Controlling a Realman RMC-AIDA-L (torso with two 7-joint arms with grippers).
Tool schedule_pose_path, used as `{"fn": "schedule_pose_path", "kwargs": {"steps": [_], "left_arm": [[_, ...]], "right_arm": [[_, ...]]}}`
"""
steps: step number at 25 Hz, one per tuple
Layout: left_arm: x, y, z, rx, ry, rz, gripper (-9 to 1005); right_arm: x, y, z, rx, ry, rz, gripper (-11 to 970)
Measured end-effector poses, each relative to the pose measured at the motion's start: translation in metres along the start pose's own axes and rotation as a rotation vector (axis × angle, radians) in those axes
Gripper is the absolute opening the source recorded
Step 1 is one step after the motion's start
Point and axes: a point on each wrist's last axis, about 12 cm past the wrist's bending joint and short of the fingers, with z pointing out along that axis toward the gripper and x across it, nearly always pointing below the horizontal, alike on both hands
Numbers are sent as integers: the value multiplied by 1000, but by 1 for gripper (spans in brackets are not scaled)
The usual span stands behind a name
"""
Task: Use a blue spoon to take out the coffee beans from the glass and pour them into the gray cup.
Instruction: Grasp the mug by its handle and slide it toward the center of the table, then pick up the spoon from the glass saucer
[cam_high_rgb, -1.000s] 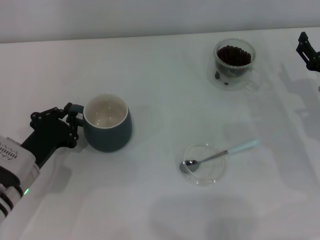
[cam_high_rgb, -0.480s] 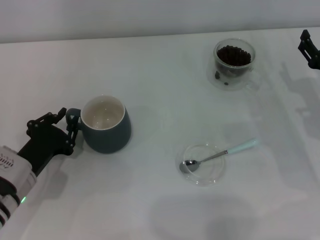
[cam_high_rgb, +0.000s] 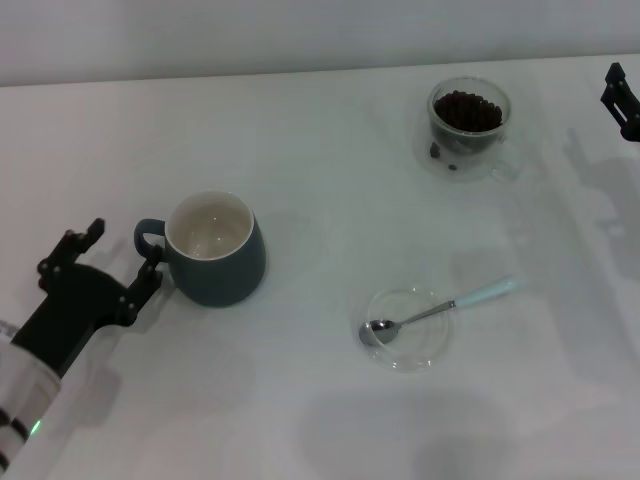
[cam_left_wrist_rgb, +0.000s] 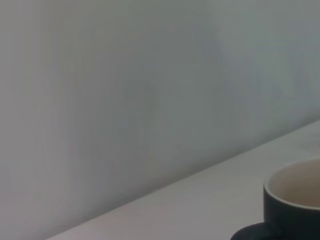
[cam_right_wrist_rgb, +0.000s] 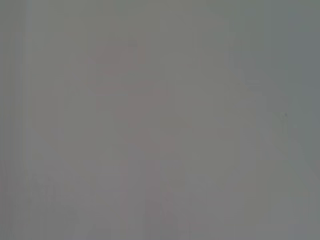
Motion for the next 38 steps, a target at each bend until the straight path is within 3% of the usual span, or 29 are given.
{"fn": "schedule_pose_path", "kwargs": {"steps": [5,9,14,19,20,22,25,28,38], "left_arm": [[4,-1,-13,-28,-11,-19,708],[7,-2,-33,-75,-54,-45,760],[6,9,-63,-247,-138,-99,785],[8,27,-76,-424,-160,-141,783],[9,30,-77,-441,-160,-143,782],[9,36,-78,-475,-159,-147,781],[9,42,-77,-496,-160,-138,779],[7,46,-72,-500,-164,-130,777],[1,56,-59,-508,-183,-133,776]], "right_arm": [[1,-2,-7,7,-9,3,796],[3,-3,-16,14,-27,66,791],[12,-14,-41,12,2,356,786],[26,-34,-82,-82,138,639,780],[29,-37,-101,-107,172,722,779],[30,-37,-109,-115,176,746,777],[32,-29,-130,-148,190,820,774],[38,-11,-142,-204,242,876,770],[46,32,-129,-367,391,894,759]]}}
